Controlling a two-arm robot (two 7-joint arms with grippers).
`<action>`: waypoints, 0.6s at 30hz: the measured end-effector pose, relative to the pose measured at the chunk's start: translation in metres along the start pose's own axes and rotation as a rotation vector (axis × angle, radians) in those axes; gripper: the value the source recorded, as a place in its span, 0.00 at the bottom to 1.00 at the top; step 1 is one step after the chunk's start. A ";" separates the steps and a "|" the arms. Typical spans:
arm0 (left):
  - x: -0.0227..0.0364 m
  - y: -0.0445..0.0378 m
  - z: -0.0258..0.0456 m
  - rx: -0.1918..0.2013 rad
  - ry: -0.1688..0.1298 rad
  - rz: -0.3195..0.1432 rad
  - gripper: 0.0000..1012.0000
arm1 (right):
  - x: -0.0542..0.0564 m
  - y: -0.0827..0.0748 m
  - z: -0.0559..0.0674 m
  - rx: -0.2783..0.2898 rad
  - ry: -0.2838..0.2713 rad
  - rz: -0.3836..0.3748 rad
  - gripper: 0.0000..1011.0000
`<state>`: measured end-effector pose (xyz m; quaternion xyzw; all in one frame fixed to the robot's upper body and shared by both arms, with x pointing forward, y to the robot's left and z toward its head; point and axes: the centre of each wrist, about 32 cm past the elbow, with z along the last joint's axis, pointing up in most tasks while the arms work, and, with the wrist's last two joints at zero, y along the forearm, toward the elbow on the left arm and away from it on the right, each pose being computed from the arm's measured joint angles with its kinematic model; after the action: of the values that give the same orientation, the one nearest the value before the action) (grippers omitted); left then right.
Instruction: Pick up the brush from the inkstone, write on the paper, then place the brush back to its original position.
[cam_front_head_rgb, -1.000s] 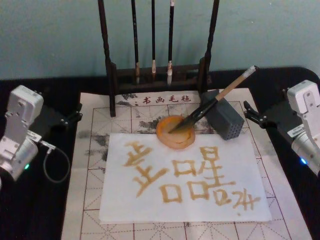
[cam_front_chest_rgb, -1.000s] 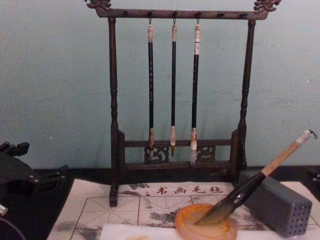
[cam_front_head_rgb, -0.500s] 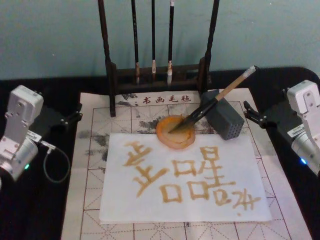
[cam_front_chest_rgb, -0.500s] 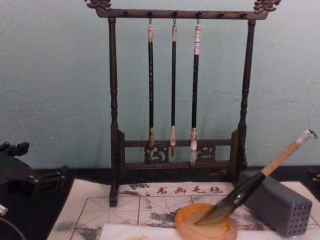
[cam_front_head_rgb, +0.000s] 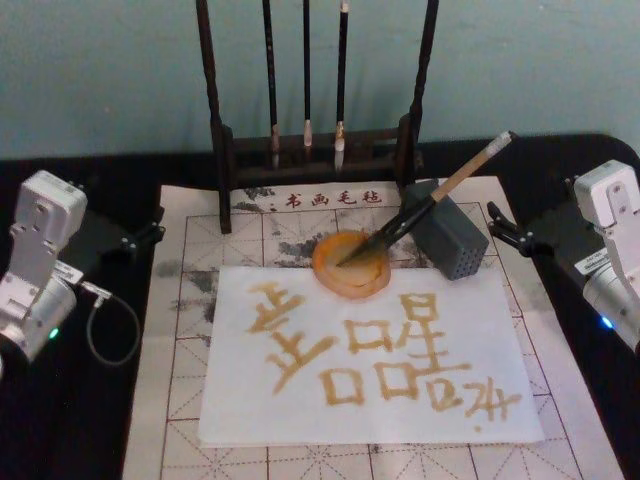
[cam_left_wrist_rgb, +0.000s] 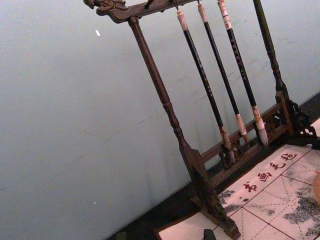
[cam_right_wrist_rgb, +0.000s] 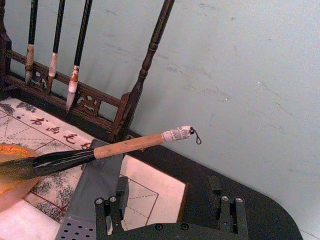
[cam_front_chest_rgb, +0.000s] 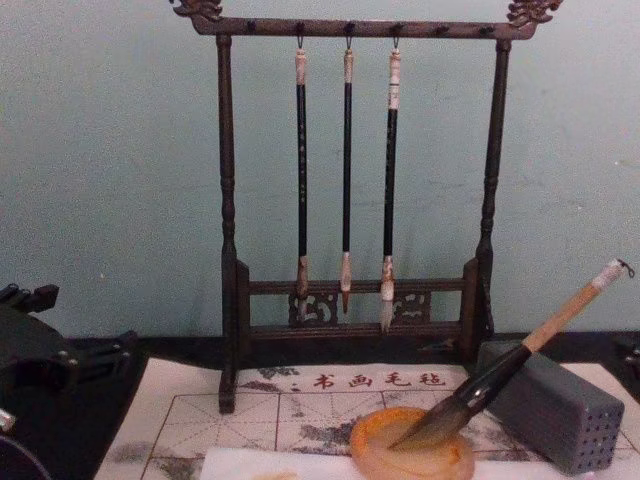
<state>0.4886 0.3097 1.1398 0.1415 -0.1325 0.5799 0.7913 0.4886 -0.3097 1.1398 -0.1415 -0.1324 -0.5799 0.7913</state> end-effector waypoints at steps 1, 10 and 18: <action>0.0000 0.0000 0.0000 0.000 0.000 0.000 0.99 | 0.000 0.000 0.000 0.000 0.000 0.000 0.99; 0.0000 0.0000 0.0000 0.000 0.000 0.000 0.99 | 0.000 0.000 0.000 0.000 0.000 0.000 0.99; 0.0000 0.0000 0.0000 0.000 0.000 0.000 0.99 | 0.000 0.000 0.000 0.000 0.000 0.000 0.99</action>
<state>0.4886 0.3097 1.1398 0.1415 -0.1325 0.5799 0.7913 0.4886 -0.3096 1.1398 -0.1415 -0.1325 -0.5799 0.7913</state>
